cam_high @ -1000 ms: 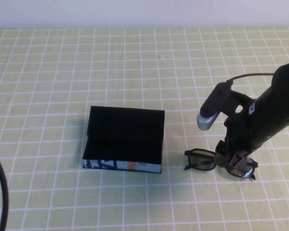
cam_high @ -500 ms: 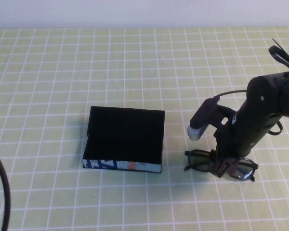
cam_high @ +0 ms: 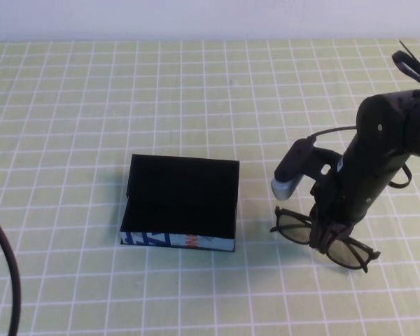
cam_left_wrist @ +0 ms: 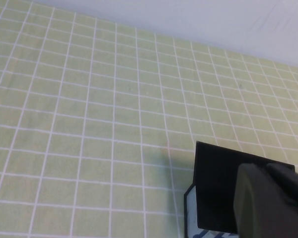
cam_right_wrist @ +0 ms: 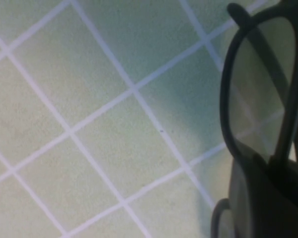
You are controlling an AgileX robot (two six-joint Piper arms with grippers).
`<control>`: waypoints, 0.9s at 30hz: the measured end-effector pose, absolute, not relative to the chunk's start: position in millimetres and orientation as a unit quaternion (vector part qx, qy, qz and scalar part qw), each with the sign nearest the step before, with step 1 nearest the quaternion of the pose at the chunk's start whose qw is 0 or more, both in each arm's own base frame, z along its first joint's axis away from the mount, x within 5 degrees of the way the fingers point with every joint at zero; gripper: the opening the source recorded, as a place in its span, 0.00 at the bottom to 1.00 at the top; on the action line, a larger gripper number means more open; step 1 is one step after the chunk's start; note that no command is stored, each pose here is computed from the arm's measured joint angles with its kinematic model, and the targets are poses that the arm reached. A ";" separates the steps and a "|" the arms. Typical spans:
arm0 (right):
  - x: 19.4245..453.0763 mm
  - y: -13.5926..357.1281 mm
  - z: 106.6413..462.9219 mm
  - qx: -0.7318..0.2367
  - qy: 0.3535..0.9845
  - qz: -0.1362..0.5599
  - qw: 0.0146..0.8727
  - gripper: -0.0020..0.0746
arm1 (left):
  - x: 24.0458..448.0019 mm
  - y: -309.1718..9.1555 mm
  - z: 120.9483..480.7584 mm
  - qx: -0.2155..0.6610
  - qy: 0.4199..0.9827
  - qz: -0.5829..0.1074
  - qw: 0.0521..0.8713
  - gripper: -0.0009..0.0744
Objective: Return glasses to glasses case
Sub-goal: Pick up the glasses from the table, then place the glasses in the glasses case
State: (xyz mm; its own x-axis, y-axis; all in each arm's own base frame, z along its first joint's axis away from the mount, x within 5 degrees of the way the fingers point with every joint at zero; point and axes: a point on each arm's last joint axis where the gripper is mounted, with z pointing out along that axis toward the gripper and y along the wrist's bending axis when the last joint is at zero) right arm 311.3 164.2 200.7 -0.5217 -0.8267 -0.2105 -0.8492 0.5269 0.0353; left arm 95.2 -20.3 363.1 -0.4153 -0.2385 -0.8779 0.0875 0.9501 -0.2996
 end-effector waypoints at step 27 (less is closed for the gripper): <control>311.6 308.7 305.3 -0.614 0.757 0.109 0.197 0.05 | 92.4 -21.0 357.2 -0.045 0.847 -0.150 0.508 0.01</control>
